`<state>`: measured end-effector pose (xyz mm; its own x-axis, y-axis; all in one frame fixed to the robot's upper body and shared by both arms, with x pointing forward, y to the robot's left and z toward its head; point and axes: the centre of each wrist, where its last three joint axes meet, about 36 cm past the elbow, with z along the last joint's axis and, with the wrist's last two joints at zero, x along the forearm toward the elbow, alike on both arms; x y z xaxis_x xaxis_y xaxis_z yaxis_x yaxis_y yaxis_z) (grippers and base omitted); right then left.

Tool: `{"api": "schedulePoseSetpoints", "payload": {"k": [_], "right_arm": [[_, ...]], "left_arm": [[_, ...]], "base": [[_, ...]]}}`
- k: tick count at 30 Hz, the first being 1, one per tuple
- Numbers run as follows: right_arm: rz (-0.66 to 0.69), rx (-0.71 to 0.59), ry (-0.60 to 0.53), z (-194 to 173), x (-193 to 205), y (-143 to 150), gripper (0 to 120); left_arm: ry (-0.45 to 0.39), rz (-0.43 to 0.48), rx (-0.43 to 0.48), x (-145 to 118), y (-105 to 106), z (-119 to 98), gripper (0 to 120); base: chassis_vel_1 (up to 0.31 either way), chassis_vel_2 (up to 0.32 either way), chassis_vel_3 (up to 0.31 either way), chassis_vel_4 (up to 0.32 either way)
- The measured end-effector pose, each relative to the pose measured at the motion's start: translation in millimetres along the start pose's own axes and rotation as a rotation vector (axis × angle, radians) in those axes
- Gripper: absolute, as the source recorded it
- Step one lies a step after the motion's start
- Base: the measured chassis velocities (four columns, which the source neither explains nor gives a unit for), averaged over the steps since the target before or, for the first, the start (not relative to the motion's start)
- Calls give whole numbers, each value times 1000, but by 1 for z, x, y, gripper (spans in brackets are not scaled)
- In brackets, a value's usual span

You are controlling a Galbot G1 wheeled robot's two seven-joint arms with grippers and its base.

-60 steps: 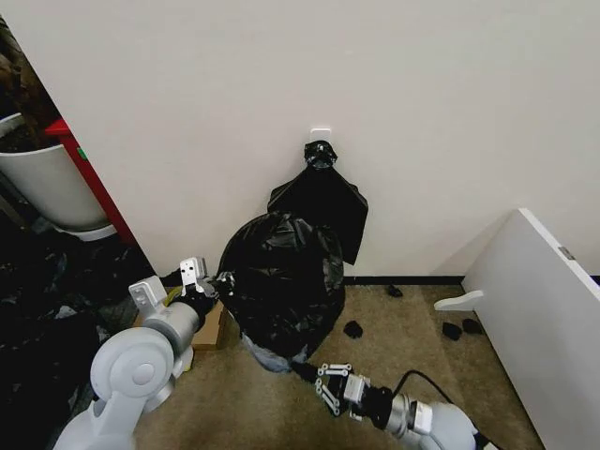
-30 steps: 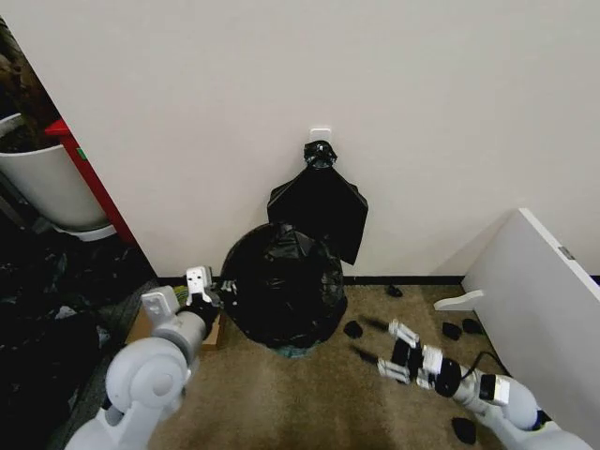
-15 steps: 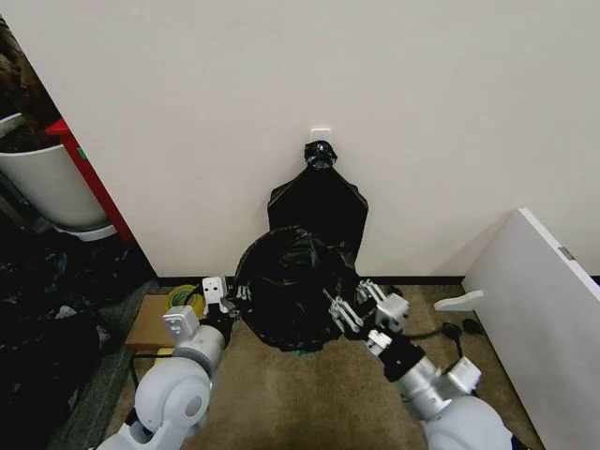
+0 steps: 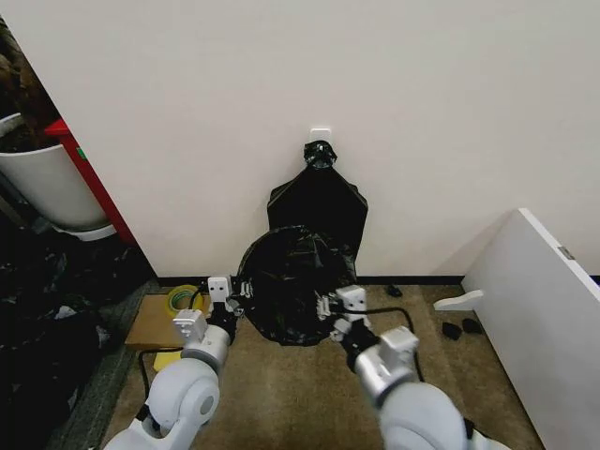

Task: Place the garbage bag over the trash bin.

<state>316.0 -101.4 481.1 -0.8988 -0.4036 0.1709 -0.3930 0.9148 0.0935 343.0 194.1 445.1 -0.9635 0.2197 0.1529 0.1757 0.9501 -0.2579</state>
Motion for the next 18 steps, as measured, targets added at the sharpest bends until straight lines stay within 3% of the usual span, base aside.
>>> {"api": "schedulePoseSetpoints", "payload": {"k": [10,18], "right_arm": [[181,155,114,12,-60,-2,0],[236,150,177,-2,-94,-13,0]], "left_arm": [[17,26,-1,-2,-11,8,1],[-8,49,-55,3,-14,15,1]], "base": [[0,0,0,0],[0,0,0,0]]}}
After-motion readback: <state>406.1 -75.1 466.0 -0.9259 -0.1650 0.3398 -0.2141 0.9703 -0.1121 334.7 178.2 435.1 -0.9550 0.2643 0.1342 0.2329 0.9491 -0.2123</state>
